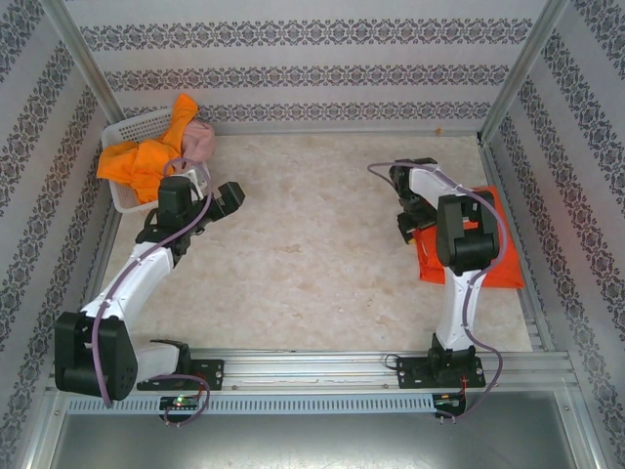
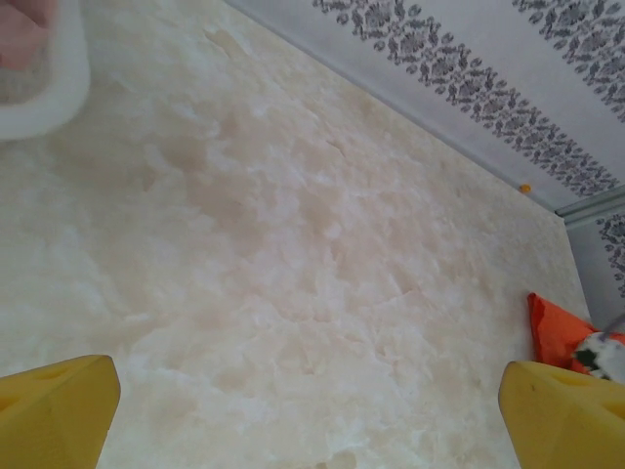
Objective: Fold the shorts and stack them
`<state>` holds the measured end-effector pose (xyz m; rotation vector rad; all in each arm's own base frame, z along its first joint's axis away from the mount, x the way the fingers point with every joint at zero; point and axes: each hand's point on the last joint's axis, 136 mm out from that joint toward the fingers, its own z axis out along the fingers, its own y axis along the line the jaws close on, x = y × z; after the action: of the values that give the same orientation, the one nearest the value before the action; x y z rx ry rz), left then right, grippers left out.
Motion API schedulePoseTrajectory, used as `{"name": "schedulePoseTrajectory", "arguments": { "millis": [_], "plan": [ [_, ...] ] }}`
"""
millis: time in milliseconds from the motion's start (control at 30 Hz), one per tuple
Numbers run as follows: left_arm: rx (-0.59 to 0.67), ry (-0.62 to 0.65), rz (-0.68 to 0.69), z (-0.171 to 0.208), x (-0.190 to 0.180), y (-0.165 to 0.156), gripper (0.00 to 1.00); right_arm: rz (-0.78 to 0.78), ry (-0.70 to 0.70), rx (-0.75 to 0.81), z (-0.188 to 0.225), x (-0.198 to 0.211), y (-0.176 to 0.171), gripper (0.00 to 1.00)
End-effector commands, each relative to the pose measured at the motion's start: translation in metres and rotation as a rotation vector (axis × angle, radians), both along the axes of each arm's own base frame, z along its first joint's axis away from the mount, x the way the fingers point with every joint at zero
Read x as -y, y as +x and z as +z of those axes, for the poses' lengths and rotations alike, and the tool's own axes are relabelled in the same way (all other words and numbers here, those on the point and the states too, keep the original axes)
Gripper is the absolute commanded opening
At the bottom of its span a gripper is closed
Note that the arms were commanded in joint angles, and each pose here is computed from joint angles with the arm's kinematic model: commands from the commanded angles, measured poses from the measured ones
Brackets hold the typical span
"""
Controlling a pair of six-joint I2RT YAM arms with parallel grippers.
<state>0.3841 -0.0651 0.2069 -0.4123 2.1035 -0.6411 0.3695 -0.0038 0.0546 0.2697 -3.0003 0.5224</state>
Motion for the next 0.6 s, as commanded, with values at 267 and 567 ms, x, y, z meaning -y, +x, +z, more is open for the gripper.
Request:
{"name": "schedulePoseTrajectory", "arguments": {
  "millis": [267, 567],
  "plan": [
    [0.009, 0.185, 0.249, 0.079, -0.104, 0.000, 1.00, 0.119, 0.476, 0.478, 0.154, -0.110, 0.011, 0.94],
    [-0.209, 0.212, 0.392, 0.051, -0.181, 0.045, 1.00, 0.132, 0.769, 0.739, 0.171, -0.144, 0.001, 0.95]
  ]
}}
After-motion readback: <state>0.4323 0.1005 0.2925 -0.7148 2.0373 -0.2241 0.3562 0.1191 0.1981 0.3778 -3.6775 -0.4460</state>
